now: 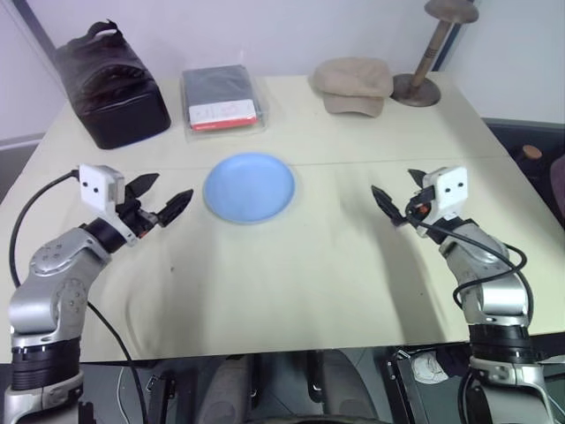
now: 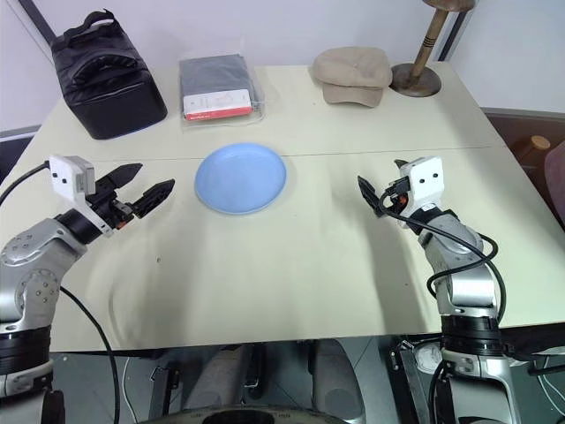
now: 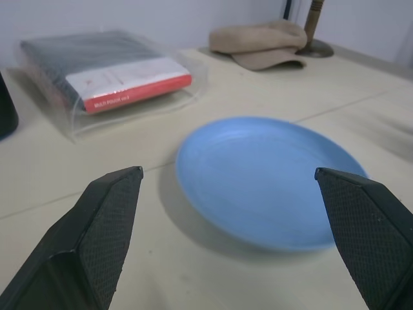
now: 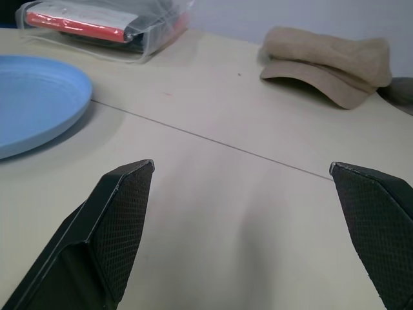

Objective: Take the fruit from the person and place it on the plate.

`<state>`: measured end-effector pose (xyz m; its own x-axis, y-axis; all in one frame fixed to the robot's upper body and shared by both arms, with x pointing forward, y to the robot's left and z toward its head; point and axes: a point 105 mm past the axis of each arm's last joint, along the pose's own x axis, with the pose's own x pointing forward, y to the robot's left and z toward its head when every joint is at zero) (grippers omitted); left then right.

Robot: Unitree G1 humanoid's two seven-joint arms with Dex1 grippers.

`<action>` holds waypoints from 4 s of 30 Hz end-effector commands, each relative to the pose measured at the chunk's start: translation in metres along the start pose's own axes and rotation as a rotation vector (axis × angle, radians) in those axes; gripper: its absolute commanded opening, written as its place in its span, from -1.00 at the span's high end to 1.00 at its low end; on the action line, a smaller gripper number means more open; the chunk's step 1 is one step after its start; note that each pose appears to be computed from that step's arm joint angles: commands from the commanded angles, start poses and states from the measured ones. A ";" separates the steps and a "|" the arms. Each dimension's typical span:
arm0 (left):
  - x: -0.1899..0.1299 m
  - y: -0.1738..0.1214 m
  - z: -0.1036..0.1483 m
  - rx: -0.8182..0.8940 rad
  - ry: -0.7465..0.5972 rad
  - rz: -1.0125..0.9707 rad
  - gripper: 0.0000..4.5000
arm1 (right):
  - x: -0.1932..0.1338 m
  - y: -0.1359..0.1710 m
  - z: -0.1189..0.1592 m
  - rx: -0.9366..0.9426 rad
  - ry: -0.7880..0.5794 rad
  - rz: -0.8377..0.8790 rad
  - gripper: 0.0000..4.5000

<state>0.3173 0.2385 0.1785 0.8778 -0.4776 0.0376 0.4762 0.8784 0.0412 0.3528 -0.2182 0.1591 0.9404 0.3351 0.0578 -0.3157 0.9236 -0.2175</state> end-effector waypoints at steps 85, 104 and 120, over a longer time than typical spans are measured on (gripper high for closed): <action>-0.011 0.008 0.017 0.072 -0.044 0.028 -1.00 | -0.008 0.041 0.043 0.128 -0.103 0.328 -0.98; 0.087 -0.048 0.056 0.119 -0.159 -0.441 -1.00 | -0.013 0.059 0.054 0.061 -0.060 0.404 -0.98; 0.133 -0.072 0.071 0.101 -0.269 -0.489 -1.00 | -0.018 0.060 0.050 0.072 -0.064 0.338 -0.98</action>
<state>0.3976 0.1143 0.2365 0.5280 -0.8214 0.2156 0.8106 0.5631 0.1605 0.3143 -0.1600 0.1793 0.7709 0.6369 0.0032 -0.6315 0.7649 -0.1268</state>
